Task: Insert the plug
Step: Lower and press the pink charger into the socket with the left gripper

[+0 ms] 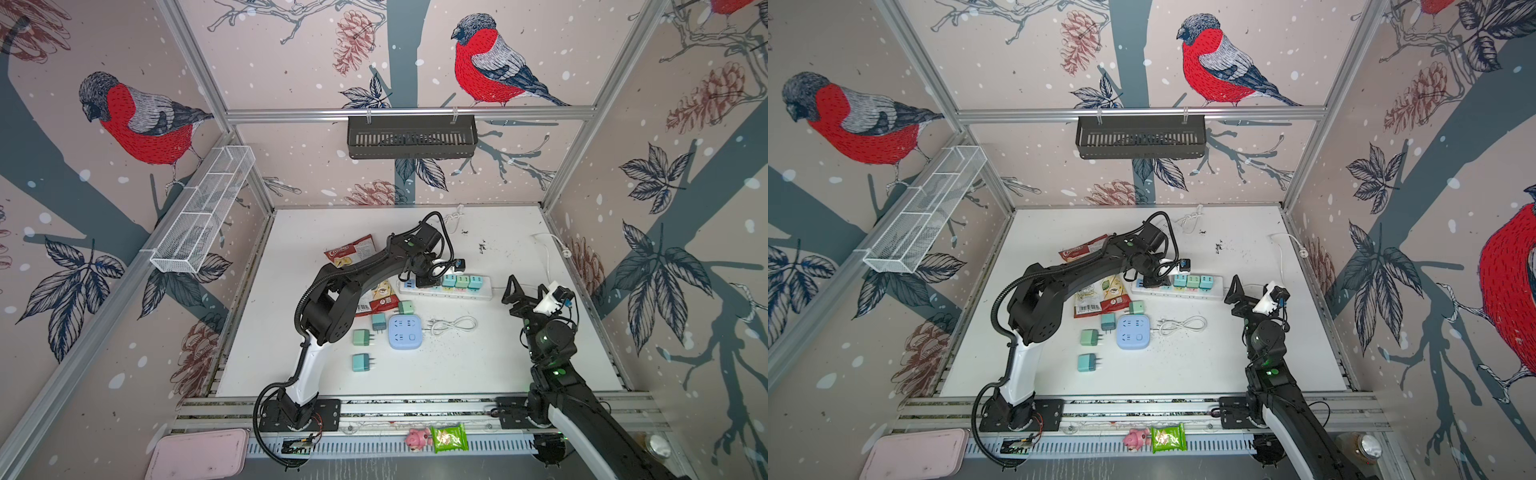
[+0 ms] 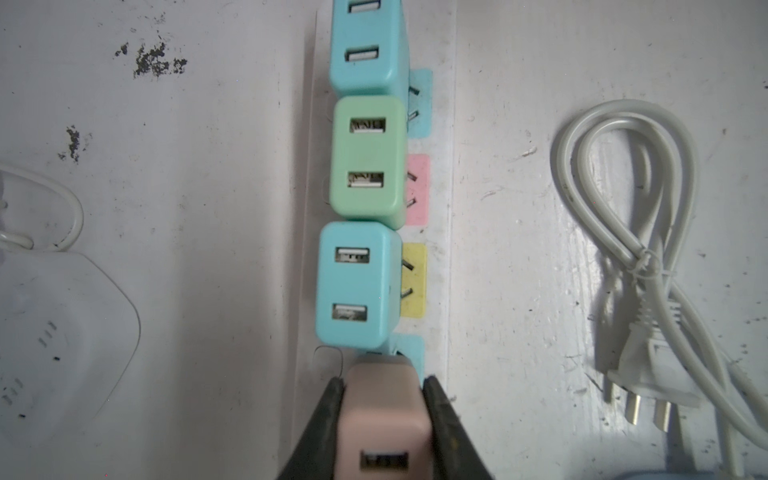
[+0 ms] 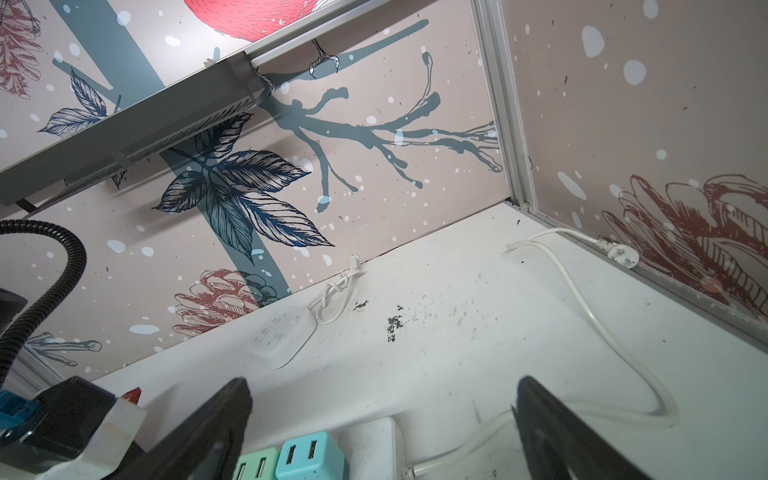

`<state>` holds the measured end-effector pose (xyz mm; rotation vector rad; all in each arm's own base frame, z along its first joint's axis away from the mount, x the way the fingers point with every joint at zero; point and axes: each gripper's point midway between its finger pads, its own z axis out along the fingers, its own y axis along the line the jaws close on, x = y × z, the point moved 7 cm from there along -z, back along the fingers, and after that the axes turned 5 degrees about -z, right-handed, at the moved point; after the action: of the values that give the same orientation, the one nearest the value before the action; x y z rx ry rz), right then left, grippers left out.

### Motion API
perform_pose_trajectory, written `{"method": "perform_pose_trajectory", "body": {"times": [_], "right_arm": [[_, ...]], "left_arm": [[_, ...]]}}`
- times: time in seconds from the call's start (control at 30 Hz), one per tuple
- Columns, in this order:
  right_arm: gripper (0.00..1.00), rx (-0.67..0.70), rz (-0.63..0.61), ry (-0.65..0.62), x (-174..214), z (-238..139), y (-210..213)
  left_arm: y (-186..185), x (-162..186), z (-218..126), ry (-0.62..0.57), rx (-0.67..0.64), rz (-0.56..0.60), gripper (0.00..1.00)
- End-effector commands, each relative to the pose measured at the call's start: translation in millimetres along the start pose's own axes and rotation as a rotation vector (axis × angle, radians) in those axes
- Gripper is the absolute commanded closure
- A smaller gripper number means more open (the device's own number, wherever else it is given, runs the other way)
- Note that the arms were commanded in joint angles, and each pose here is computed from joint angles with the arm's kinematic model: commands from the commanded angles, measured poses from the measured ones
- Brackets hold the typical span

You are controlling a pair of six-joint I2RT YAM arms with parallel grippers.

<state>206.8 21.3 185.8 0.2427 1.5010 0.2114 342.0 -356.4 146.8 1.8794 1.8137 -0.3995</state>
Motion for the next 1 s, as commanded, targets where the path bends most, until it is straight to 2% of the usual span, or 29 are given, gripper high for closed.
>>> {"method": "perform_pose_trajectory", "body": {"times": [0.0, 0.7, 0.97], "right_arm": [[0.00, -0.010, -0.002, -0.009, 2.3, -1.6, -0.2], [0.00, -0.020, -0.004, -0.014, 2.0, -2.5, 0.6], [0.00, -0.021, -0.003, -0.016, 2.4, -3.7, 0.4]], "left_arm": [[-0.3, 0.4, 3.2, -0.003, 0.028, -0.003, 1.00], [-0.3, 4.9, 11.0, 0.048, 0.082, -0.038, 1.00], [6.1, 14.6, 24.0, 0.073, 0.116, -0.076, 1.00]]}}
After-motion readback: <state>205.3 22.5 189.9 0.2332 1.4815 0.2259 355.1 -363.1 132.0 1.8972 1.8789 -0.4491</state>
